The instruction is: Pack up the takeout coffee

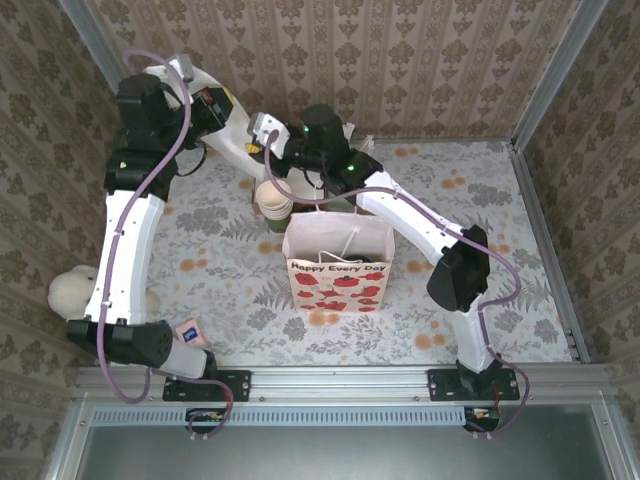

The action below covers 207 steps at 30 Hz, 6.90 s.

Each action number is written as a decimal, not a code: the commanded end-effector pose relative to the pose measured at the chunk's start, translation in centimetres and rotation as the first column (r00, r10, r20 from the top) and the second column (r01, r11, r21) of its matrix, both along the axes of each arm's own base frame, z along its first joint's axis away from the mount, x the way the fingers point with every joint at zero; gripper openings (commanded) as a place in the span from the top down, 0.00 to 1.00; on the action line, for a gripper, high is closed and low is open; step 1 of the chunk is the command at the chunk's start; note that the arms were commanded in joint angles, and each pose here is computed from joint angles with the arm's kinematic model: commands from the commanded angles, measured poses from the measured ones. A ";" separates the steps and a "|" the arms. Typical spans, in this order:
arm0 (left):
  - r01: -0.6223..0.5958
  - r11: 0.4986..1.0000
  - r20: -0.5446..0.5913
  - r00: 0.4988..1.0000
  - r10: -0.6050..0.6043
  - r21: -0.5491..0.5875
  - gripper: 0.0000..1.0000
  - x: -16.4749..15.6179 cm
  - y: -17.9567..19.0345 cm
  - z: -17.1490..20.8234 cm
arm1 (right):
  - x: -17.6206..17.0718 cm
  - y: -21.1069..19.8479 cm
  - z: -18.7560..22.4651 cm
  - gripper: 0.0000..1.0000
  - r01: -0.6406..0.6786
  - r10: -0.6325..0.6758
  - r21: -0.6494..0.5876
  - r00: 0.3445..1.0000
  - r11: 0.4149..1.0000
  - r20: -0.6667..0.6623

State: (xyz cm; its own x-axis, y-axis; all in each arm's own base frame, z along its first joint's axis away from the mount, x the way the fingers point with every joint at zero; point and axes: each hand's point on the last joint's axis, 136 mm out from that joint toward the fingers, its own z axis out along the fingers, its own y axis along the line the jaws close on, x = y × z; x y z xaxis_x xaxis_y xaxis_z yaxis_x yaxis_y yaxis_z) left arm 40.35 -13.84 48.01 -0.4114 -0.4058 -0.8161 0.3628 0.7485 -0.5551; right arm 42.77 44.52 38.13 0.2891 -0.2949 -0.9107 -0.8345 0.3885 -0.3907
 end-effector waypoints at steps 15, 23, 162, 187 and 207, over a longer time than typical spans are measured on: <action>-0.206 0.975 0.282 0.943 0.174 0.085 0.00 -10.3 6.0 2.7 | -14.0 -9.3 8.0 1.00 -0.145 0.142 -0.054 0.988 0.988 -0.055; -0.441 0.884 0.057 0.897 0.437 0.157 0.00 -8.7 10.8 -5.5 | -18.5 -13.9 6.0 1.00 -0.187 0.179 -0.232 0.982 0.955 -0.054; 0.169 0.974 -0.730 0.684 -0.007 0.149 0.00 -11.1 -7.3 -31.7 | -13.6 -27.2 -11.0 0.75 0.724 -0.754 -0.505 0.032 0.470 -0.657; 0.165 0.965 -0.696 0.718 0.023 0.202 0.00 -5.8 -9.6 -30.8 | -8.7 -29.5 -11.5 0.74 0.778 -0.734 -0.438 0.044 0.451 -0.678; 0.091 0.958 -0.634 0.766 0.107 0.271 0.00 -6.0 -7.2 -27.4 | -9.1 -33.5 -5.2 0.35 0.888 -0.773 -0.274 0.130 0.368 -0.621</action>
State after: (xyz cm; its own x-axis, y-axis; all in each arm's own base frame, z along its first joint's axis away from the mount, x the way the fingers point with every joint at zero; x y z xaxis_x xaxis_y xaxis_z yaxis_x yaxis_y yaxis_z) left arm 34.50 -21.78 18.13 -0.9003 -0.2139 -0.3790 -0.0280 0.8976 -0.4399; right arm 34.21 12.54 29.10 -0.7273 0.1204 -0.6757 0.0588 0.9918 0.1135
